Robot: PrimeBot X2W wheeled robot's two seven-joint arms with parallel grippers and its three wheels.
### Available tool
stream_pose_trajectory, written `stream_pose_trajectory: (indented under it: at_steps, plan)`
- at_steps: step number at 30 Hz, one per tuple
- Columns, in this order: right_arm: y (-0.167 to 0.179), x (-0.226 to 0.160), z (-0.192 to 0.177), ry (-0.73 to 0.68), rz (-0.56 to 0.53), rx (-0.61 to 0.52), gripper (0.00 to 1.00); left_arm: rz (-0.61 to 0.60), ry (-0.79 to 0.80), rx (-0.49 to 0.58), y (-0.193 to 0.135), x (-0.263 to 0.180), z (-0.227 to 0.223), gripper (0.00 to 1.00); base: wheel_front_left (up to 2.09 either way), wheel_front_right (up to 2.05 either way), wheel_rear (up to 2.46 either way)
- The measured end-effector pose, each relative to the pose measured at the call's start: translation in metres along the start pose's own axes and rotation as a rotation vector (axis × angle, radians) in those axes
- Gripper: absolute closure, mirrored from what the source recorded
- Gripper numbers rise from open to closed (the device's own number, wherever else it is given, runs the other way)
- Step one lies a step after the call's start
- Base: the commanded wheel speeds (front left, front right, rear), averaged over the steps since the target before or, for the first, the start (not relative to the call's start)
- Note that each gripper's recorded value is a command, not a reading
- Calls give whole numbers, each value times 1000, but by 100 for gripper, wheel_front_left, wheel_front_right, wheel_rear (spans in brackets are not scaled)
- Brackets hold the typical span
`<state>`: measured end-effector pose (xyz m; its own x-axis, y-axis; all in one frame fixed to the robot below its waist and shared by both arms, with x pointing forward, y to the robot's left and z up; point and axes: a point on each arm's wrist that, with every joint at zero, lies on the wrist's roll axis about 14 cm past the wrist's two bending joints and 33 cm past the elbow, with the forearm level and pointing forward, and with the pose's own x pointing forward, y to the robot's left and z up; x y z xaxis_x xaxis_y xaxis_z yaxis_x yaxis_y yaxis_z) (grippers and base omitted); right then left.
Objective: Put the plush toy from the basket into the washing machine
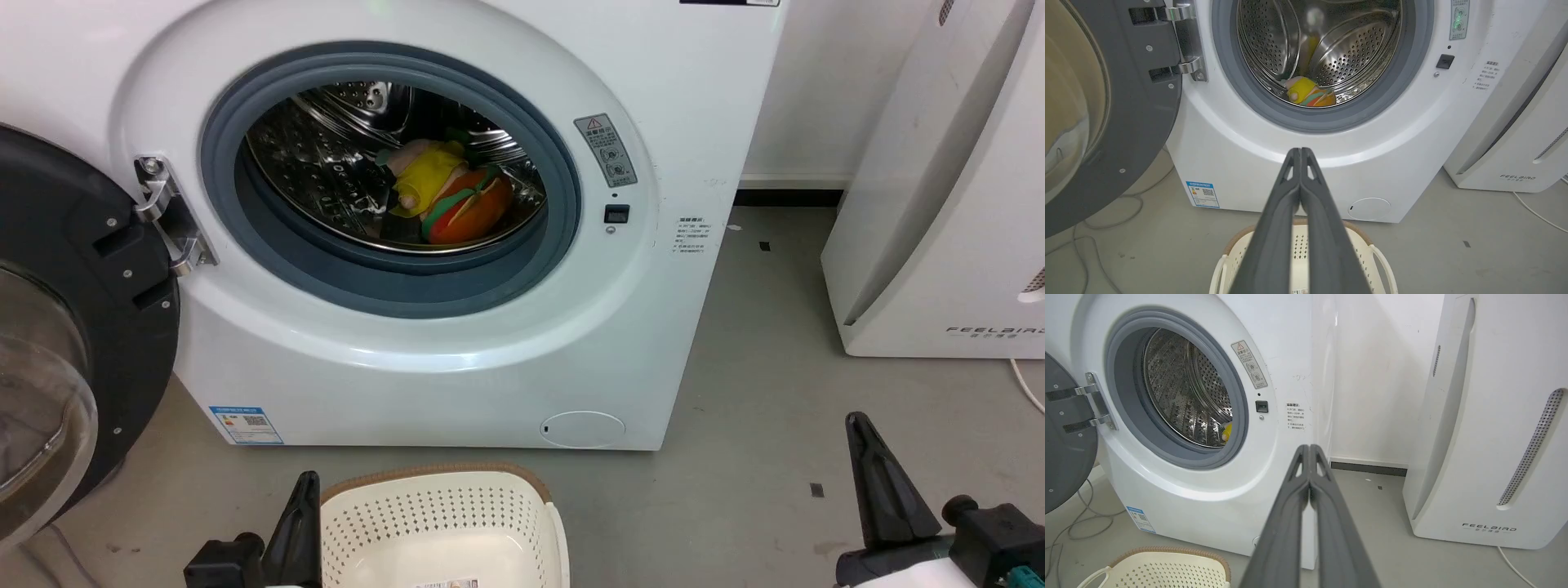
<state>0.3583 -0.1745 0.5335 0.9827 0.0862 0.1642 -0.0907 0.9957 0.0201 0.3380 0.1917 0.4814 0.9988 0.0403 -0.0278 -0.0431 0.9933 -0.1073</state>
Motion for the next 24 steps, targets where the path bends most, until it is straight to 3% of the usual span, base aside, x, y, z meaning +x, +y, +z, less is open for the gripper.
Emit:
stream_pose_trajectory:
  at_steps: [24]
  plan:
    - [2, 0, -6, 46, 6, -2, 100, -15, 2, 26, -5, 5, 5, 100, 0, 0, 0]
